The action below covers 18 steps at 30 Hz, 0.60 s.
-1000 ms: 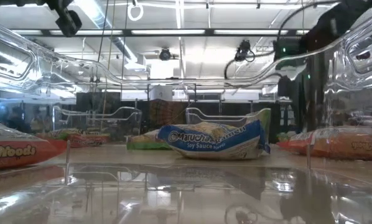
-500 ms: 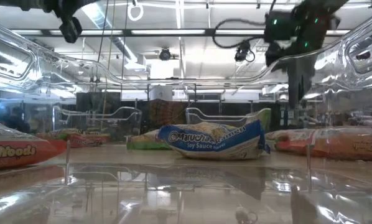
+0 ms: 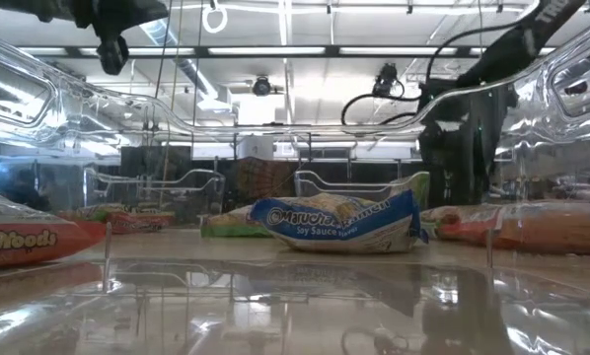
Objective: Sort Maruchan noodles
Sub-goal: Put the green noodle pack into the top right transparent bin
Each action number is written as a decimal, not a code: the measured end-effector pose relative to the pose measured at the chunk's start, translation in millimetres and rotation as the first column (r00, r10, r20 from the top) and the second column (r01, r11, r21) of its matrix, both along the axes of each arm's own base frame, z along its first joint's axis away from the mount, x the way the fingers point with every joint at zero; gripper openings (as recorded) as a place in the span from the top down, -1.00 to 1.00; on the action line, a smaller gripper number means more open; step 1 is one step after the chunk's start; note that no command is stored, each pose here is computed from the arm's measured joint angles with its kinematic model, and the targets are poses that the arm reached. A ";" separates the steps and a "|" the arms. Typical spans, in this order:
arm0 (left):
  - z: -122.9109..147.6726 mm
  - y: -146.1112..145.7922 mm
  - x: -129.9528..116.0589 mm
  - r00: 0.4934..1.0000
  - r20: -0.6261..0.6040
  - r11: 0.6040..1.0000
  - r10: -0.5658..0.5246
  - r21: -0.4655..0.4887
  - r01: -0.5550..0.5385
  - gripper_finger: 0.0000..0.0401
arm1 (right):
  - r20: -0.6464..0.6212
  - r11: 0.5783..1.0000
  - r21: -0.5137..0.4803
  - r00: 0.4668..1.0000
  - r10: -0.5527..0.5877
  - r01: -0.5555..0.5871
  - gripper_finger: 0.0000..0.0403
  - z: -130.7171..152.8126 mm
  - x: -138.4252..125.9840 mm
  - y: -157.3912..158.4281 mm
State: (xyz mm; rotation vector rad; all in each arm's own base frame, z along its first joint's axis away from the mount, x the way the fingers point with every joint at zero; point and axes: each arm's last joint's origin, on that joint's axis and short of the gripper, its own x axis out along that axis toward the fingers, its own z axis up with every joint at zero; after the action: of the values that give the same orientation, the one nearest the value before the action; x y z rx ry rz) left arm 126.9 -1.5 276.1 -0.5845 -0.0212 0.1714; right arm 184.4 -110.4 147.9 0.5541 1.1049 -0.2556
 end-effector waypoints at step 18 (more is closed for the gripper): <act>0.3 1.8 -0.7 0.998 0.001 0.998 0.056 0.015 -0.056 0.90 | -0.007 0.984 -0.077 0.987 0.161 -0.161 0.88 45.6 22.5 31.6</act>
State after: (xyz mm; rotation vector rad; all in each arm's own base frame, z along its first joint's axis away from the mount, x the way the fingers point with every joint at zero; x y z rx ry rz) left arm 126.2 0.3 276.5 -0.5694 -0.0391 0.2253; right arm 206.9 -78.9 193.5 0.3937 1.1297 -0.1569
